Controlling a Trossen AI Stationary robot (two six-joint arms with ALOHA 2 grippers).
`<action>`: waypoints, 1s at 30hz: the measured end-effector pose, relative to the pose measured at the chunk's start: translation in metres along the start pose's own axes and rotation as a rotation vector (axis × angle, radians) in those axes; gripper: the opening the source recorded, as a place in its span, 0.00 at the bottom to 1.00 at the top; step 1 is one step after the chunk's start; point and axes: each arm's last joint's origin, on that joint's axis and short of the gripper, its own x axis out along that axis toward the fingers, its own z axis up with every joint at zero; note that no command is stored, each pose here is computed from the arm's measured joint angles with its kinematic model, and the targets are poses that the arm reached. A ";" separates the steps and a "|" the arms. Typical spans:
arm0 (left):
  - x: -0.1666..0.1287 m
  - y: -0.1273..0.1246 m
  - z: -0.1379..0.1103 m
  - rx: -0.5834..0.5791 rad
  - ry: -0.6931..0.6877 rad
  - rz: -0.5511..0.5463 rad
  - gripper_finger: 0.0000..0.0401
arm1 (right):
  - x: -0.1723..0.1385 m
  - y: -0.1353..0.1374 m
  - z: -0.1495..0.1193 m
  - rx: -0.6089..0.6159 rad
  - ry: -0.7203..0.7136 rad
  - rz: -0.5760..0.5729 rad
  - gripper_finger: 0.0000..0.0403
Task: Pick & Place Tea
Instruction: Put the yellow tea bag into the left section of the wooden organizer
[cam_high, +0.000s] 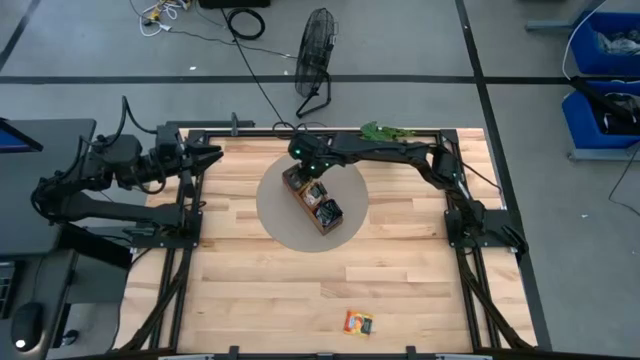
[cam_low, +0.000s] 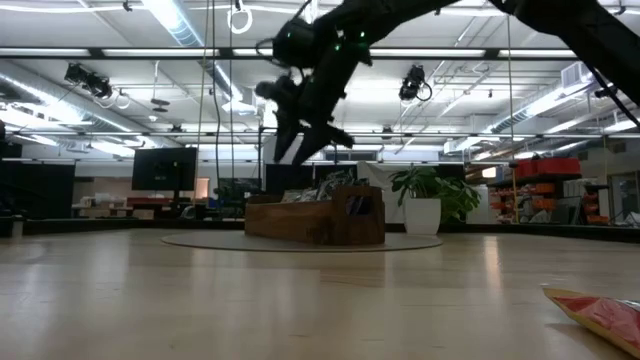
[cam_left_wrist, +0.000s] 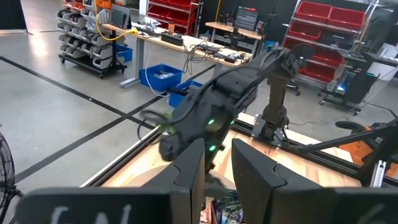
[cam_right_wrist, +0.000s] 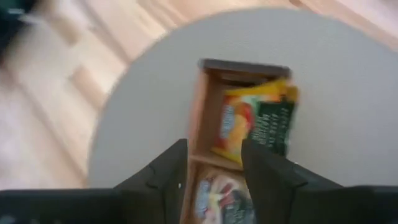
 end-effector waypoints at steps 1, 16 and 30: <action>0.001 0.000 0.000 0.001 0.001 0.001 0.21 | -0.006 0.004 0.000 -0.022 -0.014 0.013 0.40; 0.002 0.000 -0.001 0.016 0.012 0.003 0.21 | -0.139 0.069 -0.029 -0.394 -0.222 0.263 0.29; 0.003 -0.001 -0.001 0.000 0.015 0.004 0.21 | -0.294 0.080 -0.046 -0.355 -0.726 0.558 0.13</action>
